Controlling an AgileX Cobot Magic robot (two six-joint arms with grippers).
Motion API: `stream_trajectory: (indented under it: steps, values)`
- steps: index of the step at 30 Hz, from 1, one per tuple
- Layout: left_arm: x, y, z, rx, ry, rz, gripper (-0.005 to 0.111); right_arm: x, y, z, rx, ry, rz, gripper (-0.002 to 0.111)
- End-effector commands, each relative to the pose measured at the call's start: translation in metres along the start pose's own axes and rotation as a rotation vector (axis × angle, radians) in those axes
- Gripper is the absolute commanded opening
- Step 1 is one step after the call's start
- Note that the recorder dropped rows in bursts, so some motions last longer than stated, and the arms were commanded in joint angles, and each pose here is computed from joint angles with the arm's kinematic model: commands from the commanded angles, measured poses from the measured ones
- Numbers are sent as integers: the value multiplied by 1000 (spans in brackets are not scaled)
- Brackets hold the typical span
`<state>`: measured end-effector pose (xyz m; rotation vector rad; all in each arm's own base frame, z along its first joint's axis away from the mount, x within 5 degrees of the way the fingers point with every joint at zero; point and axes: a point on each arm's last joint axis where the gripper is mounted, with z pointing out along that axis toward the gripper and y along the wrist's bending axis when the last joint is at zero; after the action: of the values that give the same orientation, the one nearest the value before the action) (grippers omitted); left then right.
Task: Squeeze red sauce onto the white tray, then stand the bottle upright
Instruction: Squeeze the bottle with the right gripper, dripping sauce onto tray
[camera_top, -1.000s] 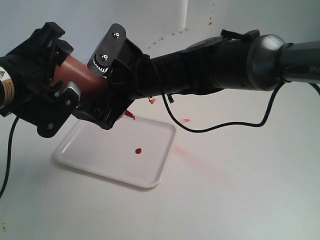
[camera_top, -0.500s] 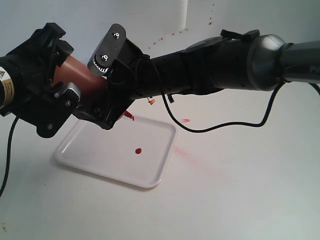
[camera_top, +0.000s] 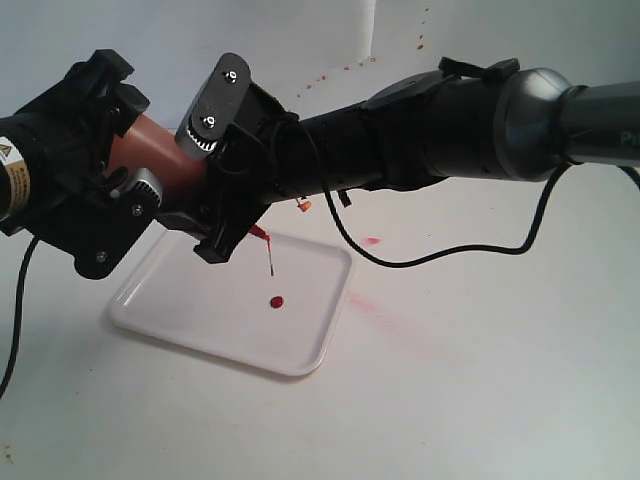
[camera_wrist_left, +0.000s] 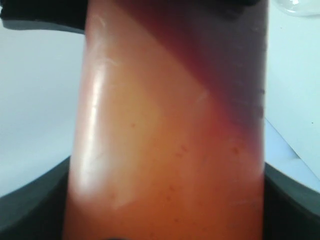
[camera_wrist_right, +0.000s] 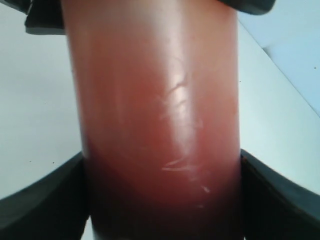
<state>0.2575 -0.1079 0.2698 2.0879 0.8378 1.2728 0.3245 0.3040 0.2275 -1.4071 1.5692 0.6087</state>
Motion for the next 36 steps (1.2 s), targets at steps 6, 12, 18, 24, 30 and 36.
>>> stream_trajectory:
  steps: [6, 12, 18, 24, 30, 36]
  values:
    - [6, 4, -5, -16, 33, -23, 0, 0, -2, -1, 6, 8, -19, 2]
    - [6, 4, -5, -16, 33, -23, 0, -1, -3, -1, 15, 1, -20, 23]
    - [6, 4, -5, -15, 37, -24, 0, -2, -5, -1, 43, -7, -18, 105]
    - [6, 4, -5, -14, 39, -24, 0, -2, -5, -1, 41, -6, -37, 105]
    - [7, 3, -5, -7, 42, -39, 0, -2, -6, -2, 46, -6, -65, 105]
    - [7, -4, -5, 69, 52, -219, 0, -16, -7, -13, 64, -35, -83, 105]
